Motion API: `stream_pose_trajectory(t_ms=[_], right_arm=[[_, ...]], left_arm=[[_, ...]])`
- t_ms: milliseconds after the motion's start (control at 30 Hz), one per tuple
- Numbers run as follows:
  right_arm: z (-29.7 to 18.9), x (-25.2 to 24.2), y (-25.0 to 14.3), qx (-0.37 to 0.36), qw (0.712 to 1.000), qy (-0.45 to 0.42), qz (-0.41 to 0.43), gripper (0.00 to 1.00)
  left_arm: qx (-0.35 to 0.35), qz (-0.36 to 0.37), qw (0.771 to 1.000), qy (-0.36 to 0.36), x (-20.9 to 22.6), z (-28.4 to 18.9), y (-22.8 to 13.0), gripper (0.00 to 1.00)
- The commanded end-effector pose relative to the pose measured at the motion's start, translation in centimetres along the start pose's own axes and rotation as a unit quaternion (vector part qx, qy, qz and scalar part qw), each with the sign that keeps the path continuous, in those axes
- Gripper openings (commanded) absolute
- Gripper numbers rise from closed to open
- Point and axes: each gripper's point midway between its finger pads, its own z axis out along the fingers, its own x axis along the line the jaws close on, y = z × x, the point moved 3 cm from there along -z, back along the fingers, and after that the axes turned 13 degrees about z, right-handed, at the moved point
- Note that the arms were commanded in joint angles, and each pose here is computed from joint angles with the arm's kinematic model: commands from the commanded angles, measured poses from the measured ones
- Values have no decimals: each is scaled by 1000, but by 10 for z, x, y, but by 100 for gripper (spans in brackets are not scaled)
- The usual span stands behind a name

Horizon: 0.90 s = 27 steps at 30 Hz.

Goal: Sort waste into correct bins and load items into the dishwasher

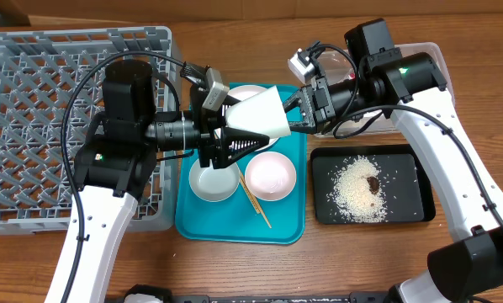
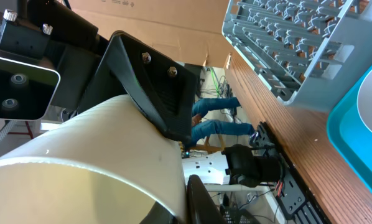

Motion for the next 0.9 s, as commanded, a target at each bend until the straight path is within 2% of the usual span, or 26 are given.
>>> stream_pose_trajectory(t_ms=[0,100,133,167,200,333,367,500,567,733,800,867], right_arm=[[1,6,-3,5,1000,7,-9,4],[1,5,-3,4,1000,5,-9,6],[1,3,-2,1,1000,-2,-9,13],[1,0,0,-5,1000,-13,-9,27],[1,-5,2,-12,999,-29,-9,31],[-7,-37,17,-66,988,-143,0,39],[-13,-47,22,-85,980,-180,2,44],[-44,-75,38,-159,947,-278,41,49],[-60,-82,44,-185,935,-297,51,54],[-108,-99,49,-243,903,-344,84,58],[-129,-110,44,-264,879,-382,109,58],[-153,-122,33,-282,844,-434,138,59]], left_arm=[[-10,11,1000,-24,-7,1,8,61],[-9,12,1000,-22,-7,1,8,60],[-7,12,1000,-17,-5,1,7,59],[-4,11,1000,-7,-2,1,6,59],[0,9,1000,7,1,1,5,59],[12,6,998,56,17,-5,1,58],[11,4,998,64,20,-9,1,58],[19,-22,994,106,35,-26,-7,55],[34,-46,988,144,46,-37,-18,55],[79,-104,962,240,69,-75,-48,54],[103,-133,941,292,78,-95,-62,54],[134,-163,911,355,86,-119,-79,55]])
